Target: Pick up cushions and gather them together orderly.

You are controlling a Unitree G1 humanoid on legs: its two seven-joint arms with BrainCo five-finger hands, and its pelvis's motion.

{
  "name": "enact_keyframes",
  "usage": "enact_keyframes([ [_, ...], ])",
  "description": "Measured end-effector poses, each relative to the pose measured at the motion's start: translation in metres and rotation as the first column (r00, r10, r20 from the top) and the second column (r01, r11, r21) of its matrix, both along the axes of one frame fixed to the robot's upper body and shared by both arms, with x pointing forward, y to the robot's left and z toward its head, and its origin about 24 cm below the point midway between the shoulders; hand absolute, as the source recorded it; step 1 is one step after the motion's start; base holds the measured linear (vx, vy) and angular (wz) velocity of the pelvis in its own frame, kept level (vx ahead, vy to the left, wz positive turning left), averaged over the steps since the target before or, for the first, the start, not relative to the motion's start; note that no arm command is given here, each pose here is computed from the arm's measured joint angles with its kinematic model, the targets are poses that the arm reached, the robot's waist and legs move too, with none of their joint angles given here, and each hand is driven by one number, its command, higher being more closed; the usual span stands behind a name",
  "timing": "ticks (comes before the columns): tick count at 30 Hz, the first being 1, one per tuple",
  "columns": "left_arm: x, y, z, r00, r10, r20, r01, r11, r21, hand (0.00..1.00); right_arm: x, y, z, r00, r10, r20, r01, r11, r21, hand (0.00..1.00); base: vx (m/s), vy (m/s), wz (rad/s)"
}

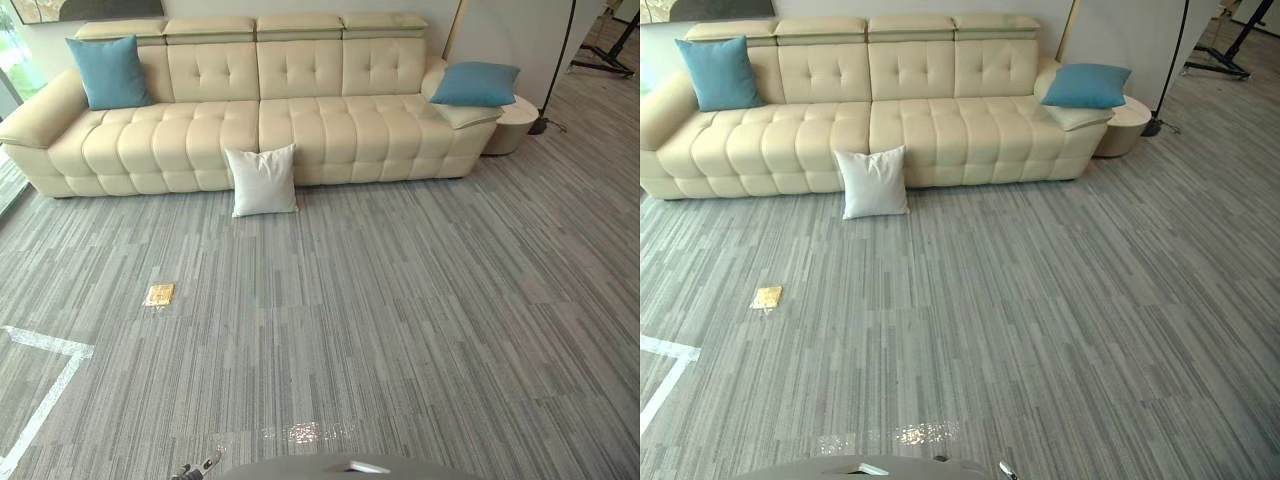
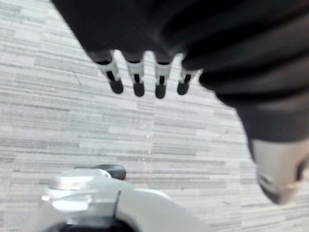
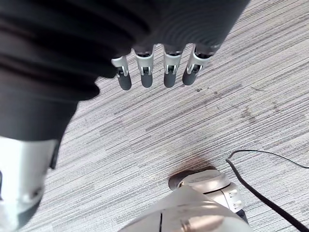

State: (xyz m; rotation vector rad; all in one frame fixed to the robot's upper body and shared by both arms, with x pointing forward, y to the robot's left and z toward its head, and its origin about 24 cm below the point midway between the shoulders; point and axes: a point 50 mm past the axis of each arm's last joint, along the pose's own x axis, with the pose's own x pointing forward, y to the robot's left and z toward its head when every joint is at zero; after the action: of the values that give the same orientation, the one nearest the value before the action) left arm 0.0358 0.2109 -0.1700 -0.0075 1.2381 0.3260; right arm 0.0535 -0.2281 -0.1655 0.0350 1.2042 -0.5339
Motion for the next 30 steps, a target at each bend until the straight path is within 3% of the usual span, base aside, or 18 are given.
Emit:
enact_keyframes([
  [30,0.009,0.004,0.002,1.000,-0.021,0.022,0.020,1.000,0.015,0.00,0.019,0.005,0.002,0.996,0.086,0.029,-0.085,0.996,-0.019,0.00,-0.01,0.005,0.07],
])
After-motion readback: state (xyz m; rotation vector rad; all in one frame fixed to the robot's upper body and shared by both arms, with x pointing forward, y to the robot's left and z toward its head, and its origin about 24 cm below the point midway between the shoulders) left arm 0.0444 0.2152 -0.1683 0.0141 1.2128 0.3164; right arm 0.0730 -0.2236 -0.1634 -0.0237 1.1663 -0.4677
